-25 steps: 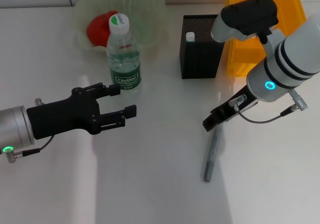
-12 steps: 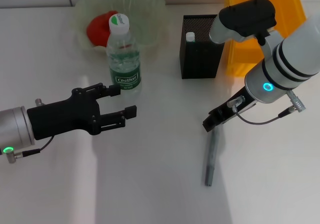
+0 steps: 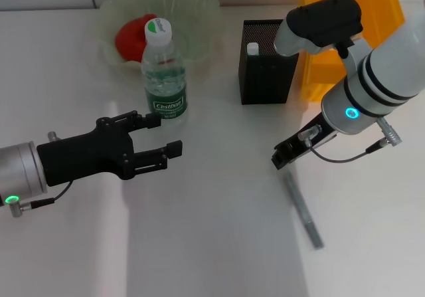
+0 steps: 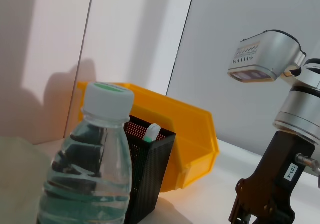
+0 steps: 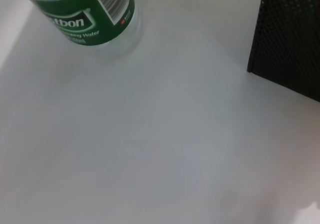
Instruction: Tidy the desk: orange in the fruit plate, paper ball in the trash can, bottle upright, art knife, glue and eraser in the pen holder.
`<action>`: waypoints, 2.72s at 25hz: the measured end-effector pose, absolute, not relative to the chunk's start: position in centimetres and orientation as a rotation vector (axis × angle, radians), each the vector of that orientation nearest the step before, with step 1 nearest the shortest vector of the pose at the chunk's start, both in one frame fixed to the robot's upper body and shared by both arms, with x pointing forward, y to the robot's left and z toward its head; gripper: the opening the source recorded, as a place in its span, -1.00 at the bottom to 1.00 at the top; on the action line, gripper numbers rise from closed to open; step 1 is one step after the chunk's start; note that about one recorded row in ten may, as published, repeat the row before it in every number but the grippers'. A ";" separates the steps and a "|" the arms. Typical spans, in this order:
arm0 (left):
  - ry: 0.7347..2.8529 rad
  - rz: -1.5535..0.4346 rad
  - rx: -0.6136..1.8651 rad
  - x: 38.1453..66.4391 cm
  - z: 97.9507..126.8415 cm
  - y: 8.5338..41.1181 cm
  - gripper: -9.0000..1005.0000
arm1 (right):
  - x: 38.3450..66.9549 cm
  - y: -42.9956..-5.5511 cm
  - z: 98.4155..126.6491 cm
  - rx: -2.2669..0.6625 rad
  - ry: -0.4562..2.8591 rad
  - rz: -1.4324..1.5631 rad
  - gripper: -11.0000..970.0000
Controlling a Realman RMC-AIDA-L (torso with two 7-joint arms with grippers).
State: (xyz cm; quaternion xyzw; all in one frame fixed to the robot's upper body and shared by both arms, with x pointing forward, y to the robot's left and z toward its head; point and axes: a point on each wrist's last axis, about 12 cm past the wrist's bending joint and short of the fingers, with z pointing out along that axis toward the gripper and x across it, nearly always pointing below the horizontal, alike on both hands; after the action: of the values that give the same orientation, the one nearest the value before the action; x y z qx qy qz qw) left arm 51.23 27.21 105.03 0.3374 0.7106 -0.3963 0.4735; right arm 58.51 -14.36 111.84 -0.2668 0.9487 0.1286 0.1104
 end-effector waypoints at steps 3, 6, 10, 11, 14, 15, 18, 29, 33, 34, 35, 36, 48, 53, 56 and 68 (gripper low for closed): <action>1.737 -0.969 0.827 51.2 105.1 27.2 0.56 | 58.5 -14.3 111.8 -0.787 2.788 0.376 -0.34; 1.736 -0.968 0.827 51.3 105.1 27.2 0.56 | 58.5 -14.3 111.8 -0.788 2.789 0.375 -0.56; 1.737 -0.968 0.826 51.3 105.1 27.2 0.56 | 58.5 -14.3 111.9 -0.797 2.789 0.370 -0.63; 1.737 -0.968 0.826 51.3 105.1 27.2 0.56 | 58.5 -14.3 111.9 -0.798 2.790 0.369 -0.63; 1.736 -0.967 0.827 51.3 105.1 27.2 0.56 | 58.5 -14.3 112.0 -0.807 2.791 0.367 -0.63; 1.736 -0.967 0.827 51.3 105.1 27.2 0.56 | 58.5 -14.3 112.1 -0.808 2.789 0.366 -0.63; 1.737 -0.967 0.827 51.2 105.1 27.2 0.56 | 58.3 -14.5 112.8 -0.810 2.756 0.367 -0.62; 1.737 -0.967 0.820 51.2 105.1 27.3 0.56 | 56.7 -15.2 113.6 -0.920 2.774 0.291 -0.47; 1.735 -0.970 0.821 51.2 105.1 27.1 0.56 | 56.2 -15.3 112.8 -0.937 2.792 0.280 -0.40; 1.735 -0.970 0.821 51.2 105.1 27.1 0.56 | 56.1 -15.3 112.7 -0.940 2.794 0.279 -0.38; 1.735 -0.969 0.821 51.3 105.0 27.1 0.56 | 56.0 -15.3 112.6 -0.945 2.796 0.277 -0.36; 1.735 -0.970 0.820 51.3 105.0 27.1 0.56 | 55.9 -15.3 112.6 -0.952 2.797 0.274 -0.34; 1.733 -0.969 0.821 51.3 105.0 26.9 0.56 | 55.5 -15.2 111.7 -0.963 2.816 0.265 -0.45; 1.734 -0.969 0.821 51.3 105.0 26.9 0.56 | 55.3 -15.3 112.4 -0.957 2.771 0.279 -0.62; 1.735 -0.969 0.819 51.3 105.0 26.9 0.56 | 55.1 -15.4 113.2 -0.951 2.747 0.285 -0.68; 1.731 -0.982 0.806 51.2 105.1 26.9 0.56 | 54.5 -22.9 124.4 -0.616 1.990 0.679 -0.70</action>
State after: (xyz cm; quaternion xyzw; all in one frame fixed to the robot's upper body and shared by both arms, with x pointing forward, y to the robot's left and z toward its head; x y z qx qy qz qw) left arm 51.18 26.87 105.06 0.3301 0.7084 -0.4021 0.4769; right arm 54.46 -22.87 124.38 -0.2501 0.8076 0.2754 0.4576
